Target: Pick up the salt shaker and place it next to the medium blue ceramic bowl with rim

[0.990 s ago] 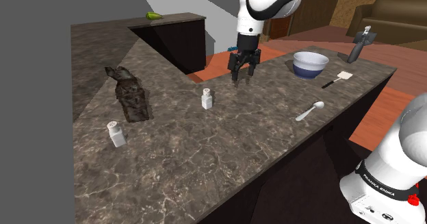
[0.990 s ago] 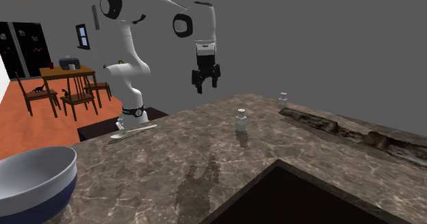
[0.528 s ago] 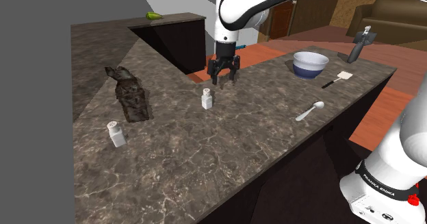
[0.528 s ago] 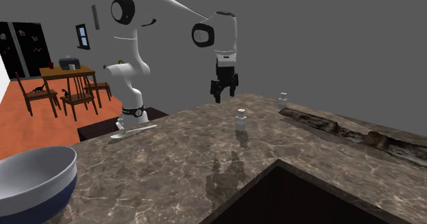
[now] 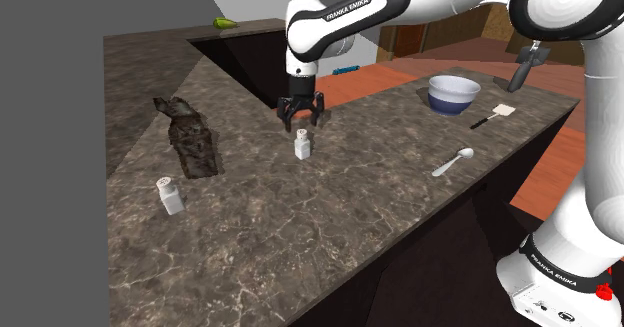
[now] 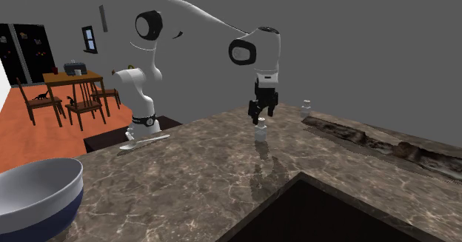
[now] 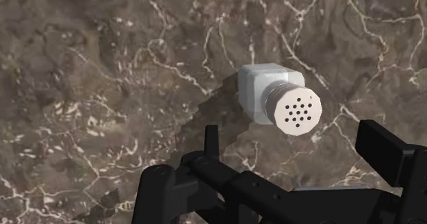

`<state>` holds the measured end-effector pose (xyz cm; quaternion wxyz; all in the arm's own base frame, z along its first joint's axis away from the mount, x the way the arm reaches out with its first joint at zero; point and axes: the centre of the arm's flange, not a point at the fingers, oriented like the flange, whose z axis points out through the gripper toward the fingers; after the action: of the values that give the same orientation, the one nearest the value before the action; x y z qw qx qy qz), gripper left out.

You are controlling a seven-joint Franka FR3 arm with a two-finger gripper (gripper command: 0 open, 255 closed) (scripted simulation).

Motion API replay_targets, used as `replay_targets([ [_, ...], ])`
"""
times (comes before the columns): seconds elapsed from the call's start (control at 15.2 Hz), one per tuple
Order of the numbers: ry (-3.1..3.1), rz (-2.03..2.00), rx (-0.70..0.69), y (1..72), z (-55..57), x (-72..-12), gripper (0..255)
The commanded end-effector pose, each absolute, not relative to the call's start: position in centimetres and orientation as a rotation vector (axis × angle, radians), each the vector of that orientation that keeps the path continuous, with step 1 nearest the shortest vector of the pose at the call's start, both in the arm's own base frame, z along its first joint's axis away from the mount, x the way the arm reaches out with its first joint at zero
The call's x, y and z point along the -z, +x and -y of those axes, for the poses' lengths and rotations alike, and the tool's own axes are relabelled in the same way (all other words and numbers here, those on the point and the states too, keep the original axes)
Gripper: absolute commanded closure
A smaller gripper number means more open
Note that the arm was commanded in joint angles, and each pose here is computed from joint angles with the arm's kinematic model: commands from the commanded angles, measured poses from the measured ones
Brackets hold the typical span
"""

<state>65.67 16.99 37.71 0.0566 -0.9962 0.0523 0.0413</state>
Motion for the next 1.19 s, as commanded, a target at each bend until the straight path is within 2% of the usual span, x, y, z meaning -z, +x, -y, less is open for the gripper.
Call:
replay_targets([
  [0.0, -3.021, -0.162, -0.126, 65.9, -17.3, -36.7, 0],
  [0.33, -3.021, -0.162, -0.126, 65.7, -17.7, -33.8, 0],
  [0.86, -3.021, -0.162, -0.126, 65.7, -17.7, -33.8, 0],
  [0.92, -3.021, -0.162, -0.126, 65.7, -17.7, -33.8, 255],
  [1.12, -3.021, -0.162, -0.126, 65.7, -17.7, -33.8, 255],
])
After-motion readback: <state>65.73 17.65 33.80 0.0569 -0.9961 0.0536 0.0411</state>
